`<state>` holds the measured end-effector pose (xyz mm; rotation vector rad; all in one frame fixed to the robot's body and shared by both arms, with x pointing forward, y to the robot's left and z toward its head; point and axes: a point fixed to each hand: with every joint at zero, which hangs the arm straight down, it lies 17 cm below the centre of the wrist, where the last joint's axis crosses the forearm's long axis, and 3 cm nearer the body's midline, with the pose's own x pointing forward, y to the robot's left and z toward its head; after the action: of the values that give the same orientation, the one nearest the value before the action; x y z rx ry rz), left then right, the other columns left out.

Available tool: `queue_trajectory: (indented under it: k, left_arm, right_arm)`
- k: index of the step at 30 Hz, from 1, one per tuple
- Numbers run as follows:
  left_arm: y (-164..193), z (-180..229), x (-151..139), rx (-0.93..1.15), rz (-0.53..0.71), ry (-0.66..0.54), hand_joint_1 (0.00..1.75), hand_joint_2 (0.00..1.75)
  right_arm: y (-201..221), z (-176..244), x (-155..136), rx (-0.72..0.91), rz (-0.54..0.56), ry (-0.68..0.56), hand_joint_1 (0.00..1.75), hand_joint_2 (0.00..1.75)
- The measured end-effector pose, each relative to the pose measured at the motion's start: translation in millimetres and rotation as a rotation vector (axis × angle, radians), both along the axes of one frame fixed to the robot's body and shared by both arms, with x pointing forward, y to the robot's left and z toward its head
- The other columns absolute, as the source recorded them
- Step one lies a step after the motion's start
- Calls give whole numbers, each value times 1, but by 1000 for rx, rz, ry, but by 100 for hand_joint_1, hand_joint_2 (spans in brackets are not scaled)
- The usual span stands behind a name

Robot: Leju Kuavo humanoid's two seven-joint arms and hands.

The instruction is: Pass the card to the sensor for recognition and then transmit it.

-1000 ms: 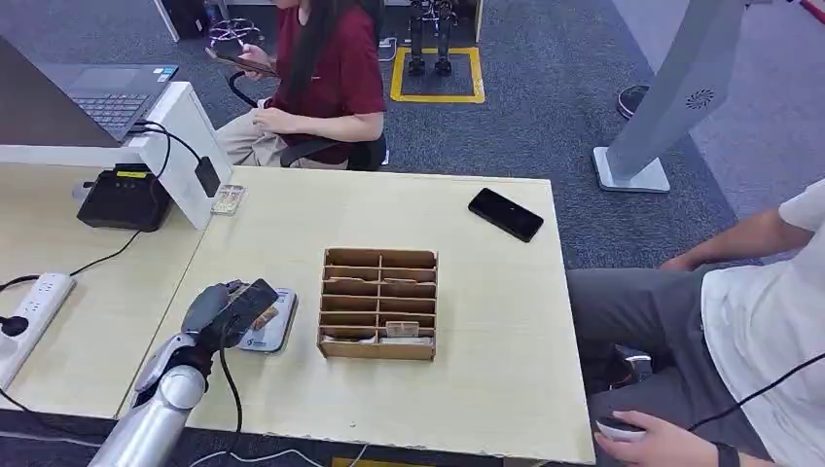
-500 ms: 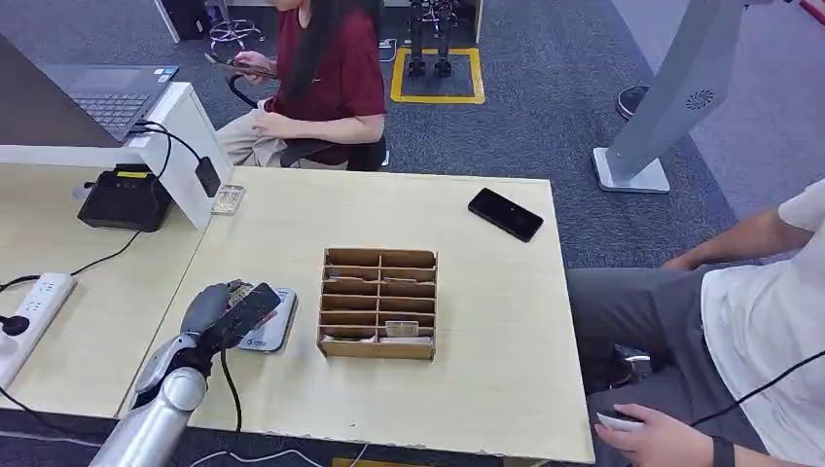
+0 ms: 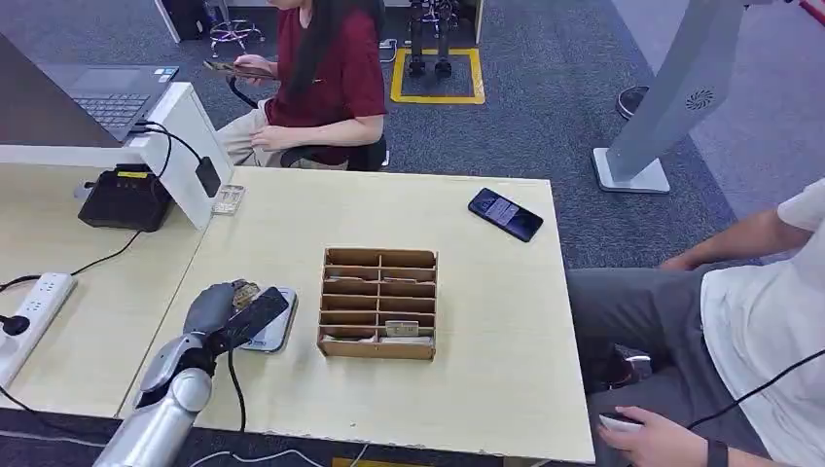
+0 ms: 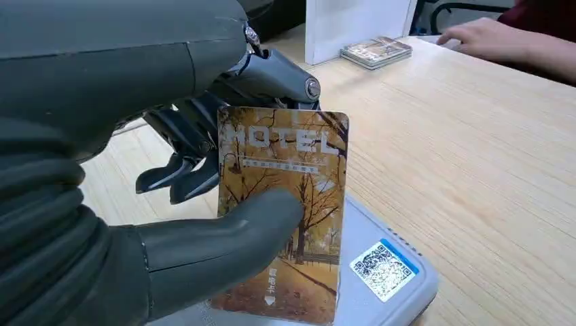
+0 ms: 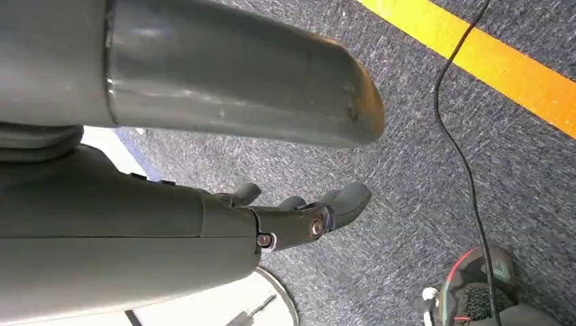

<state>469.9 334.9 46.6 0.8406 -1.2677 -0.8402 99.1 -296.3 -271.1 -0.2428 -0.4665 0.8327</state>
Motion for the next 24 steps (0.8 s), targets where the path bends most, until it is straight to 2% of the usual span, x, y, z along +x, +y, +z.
queue_trajectory:
  k: [13,24]
  left_arm:
    - [-4,-3,1,-4,-6,10,175,175]
    - [-17,-21,-5,2,-63,66,175,175]
  right_arm:
    - [0,0,2,0,0,-3,0,0]
    - [1,1,6,-2,22,-8,0,0]
